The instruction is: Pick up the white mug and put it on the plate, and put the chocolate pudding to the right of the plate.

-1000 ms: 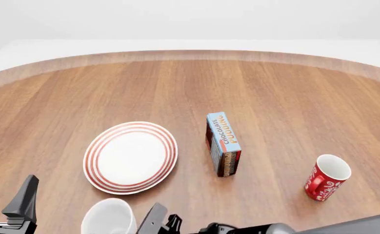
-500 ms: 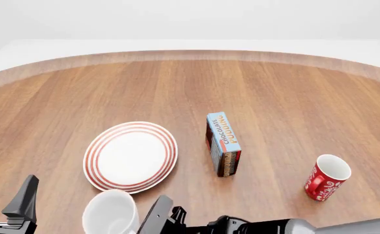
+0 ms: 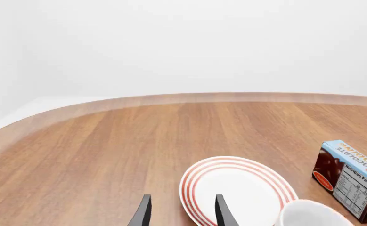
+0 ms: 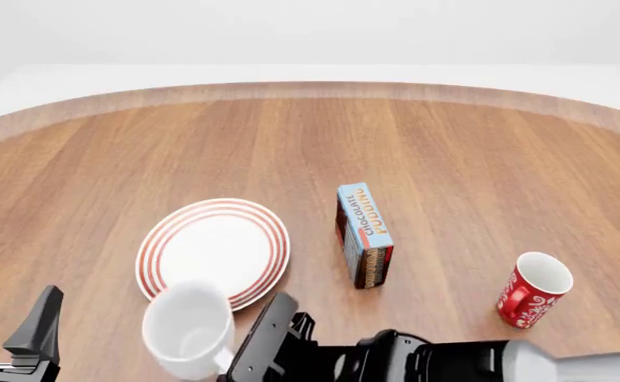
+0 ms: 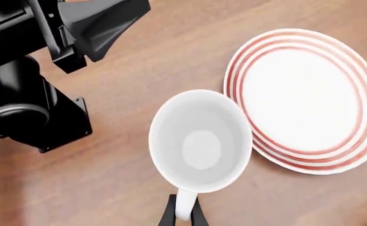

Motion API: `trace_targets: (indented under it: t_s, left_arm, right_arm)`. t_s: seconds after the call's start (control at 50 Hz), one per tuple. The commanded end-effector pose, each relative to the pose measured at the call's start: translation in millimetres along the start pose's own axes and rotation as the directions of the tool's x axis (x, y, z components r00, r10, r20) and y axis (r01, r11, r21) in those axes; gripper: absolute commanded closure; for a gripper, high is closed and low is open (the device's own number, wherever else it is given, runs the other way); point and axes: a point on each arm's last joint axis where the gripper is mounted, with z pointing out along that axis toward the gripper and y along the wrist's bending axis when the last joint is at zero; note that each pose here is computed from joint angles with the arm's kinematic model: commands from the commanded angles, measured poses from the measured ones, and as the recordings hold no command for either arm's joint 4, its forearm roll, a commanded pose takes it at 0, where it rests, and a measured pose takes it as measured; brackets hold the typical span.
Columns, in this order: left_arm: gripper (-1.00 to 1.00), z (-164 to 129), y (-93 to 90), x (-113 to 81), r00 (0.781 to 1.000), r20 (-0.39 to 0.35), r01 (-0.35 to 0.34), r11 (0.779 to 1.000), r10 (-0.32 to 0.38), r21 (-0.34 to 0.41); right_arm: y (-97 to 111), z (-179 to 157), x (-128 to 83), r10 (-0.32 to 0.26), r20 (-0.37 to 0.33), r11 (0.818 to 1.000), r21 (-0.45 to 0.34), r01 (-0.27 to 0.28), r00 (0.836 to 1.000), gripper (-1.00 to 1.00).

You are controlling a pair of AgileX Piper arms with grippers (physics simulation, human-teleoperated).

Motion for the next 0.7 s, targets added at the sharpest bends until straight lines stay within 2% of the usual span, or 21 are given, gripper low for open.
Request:
trace_targets:
  t_s: [0.02, 0.7]
  left_arm:
    - [-1.00, 0.0, 0.0, 0.0, 1.000, 0.000, 0.000, 1.000, 0.000, 0.000]
    - [-1.00, 0.0, 0.0, 0.0, 1.000, 0.000, 0.000, 1.000, 0.000, 0.000]
  right_arm:
    - [-7.4, -6.8, -8.5, -0.001, 0.034, 1.000, 0.018, 0.001, 0.999, 1.00]
    - [-34.9, -26.5, -36.2, -0.002, 0.139, 0.996, 0.092, -0.011, 0.990, 1.00]
